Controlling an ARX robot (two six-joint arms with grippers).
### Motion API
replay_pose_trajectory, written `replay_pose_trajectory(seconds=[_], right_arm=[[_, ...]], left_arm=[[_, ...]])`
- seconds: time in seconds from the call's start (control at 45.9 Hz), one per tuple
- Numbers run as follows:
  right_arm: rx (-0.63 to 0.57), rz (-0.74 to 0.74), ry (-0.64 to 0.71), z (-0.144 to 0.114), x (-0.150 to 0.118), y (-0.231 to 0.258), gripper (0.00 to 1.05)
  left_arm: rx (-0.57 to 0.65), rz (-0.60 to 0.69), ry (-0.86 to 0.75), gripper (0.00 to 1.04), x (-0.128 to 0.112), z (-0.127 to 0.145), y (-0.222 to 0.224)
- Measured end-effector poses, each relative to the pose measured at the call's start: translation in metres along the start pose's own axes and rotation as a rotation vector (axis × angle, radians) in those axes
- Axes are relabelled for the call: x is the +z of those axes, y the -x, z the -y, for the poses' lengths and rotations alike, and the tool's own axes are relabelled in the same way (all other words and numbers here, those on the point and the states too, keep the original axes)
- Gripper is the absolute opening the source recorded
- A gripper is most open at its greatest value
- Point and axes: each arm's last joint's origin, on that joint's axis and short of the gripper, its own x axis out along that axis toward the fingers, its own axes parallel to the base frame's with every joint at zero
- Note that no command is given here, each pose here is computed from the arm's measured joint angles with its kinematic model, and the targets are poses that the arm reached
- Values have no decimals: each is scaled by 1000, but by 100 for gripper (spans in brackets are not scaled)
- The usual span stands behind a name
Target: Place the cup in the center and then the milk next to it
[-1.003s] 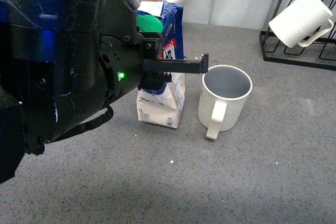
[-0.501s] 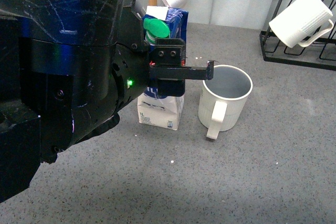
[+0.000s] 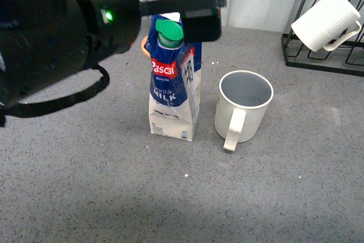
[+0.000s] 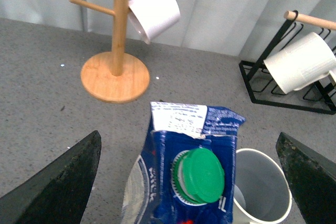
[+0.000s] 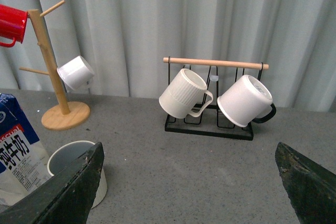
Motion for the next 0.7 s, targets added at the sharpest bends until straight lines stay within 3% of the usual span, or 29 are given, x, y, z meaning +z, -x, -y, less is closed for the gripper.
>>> replay_pose_trajectory(seconds=[0.196,0.349,0.698], right_arm=[[0,0,0,0,0,0,95],[0,0,0,0,0,0,95],[1,0,0,0,0,0,95]], left_arm=[[56,82,-16,96,15,-9,10],[175,236,-107,73,11,-34,34],[210,233,-172,21,-7,-86,90]])
